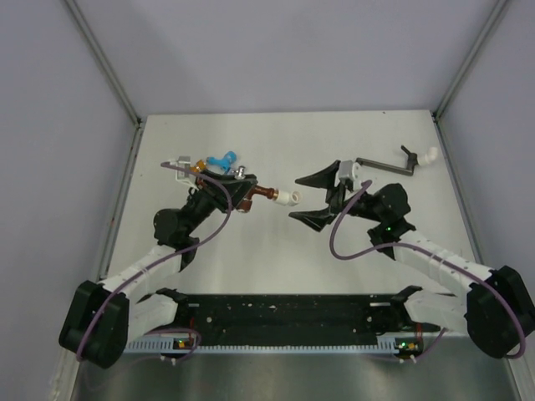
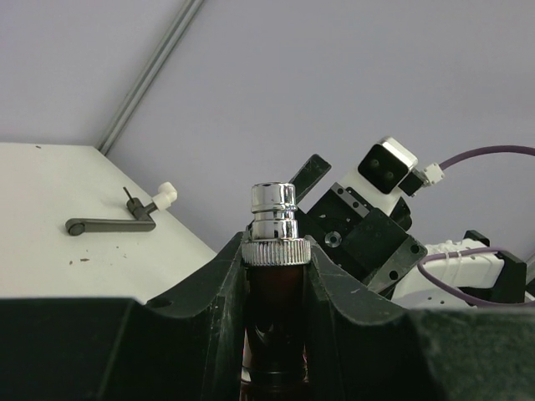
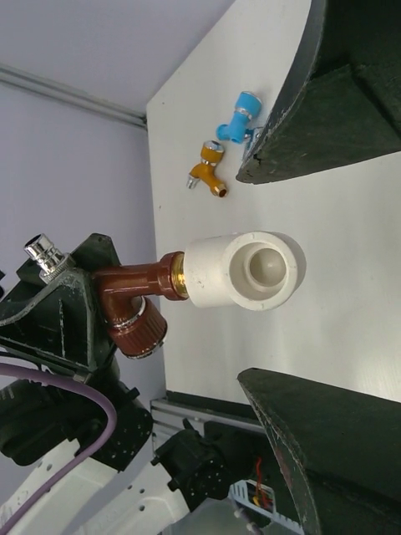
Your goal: Install the water faucets
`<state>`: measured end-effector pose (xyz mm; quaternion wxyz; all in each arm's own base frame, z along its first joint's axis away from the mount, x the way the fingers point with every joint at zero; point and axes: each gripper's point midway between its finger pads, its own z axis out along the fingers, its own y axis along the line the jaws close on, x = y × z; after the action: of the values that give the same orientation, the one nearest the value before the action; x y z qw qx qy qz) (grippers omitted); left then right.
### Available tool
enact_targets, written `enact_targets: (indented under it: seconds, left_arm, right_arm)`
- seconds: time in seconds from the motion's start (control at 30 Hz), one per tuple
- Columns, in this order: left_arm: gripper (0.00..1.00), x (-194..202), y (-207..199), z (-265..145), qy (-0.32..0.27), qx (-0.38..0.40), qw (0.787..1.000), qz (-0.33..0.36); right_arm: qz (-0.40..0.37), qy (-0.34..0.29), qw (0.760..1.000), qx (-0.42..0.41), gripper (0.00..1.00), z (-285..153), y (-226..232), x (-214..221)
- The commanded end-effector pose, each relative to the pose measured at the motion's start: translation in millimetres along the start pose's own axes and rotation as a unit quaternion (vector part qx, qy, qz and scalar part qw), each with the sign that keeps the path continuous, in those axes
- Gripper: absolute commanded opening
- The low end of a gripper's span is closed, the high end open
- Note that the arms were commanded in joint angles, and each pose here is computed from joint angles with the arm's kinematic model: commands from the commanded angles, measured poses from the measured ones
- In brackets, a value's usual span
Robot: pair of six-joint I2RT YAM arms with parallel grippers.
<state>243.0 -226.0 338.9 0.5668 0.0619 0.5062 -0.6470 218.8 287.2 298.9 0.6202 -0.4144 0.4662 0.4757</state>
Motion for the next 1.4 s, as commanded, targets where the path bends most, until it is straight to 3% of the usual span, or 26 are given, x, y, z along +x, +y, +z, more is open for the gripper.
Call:
enact_targets:
  seconds: [0.0, 0.17, 0.3, 0.47, 0.57, 0.63, 0.83, 1.03, 1.2, 1.37]
  left_arm:
    - [0.0, -26, -38, 8, -0.035, 0.067, 0.997, 0.022]
    - [0.0, -26, -40, 10, -0.032, 0.072, 0.997, 0.02]
    - [0.0, -27, -43, 11, -0.033, 0.081, 0.996, 0.018]
    - [0.0, -21, -49, 8, -0.023, 0.102, 0.994, 0.035]
    - [0.0, -17, -56, 3, -0.016, 0.126, 0.99, 0.057]
    - [0.0, -16, -64, -1, -0.019, 0.151, 0.985, 0.083]
    - [0.0, 13, -79, -14, 0.055, 0.223, 0.955, 0.188]
    - [0.0, 17, -100, -28, 0.055, 0.27, 0.918, 0.286]
    - [0.0, 19, -117, -36, 0.063, 0.301, 0.899, 0.312]
    - [0.0, 23, -117, -42, 0.061, 0.3, 0.898, 0.316]
  right_arm:
    - [-0.025, -0.033, 0.999, -0.031, 0.89, 7, 4, -30]
    - [-0.022, -0.033, 0.999, -0.035, 0.83, 8, 4, -27]
    - [-0.018, -0.037, 0.998, -0.04, 0.71, 10, 4, -28]
    - [0.004, -0.049, 0.997, -0.056, 0.37, 11, 10, -34]
    - [0.029, -0.051, 0.997, -0.052, 0.1, 13, 8, -35]
    - [0.059, -0.042, 0.997, -0.039, 0.0, 16, 3, -31]
    - [0.2, 0.003, 0.979, -0.038, 0.0, 26, 0, -21]
    - [0.292, 0.007, 0.956, -0.043, 0.0, 27, 6, -20]
    - [0.351, 0.008, 0.934, -0.065, 0.0, 32, 9, -19]
    - [0.401, 0.003, 0.91, -0.108, 0.01, 36, 13, -17]
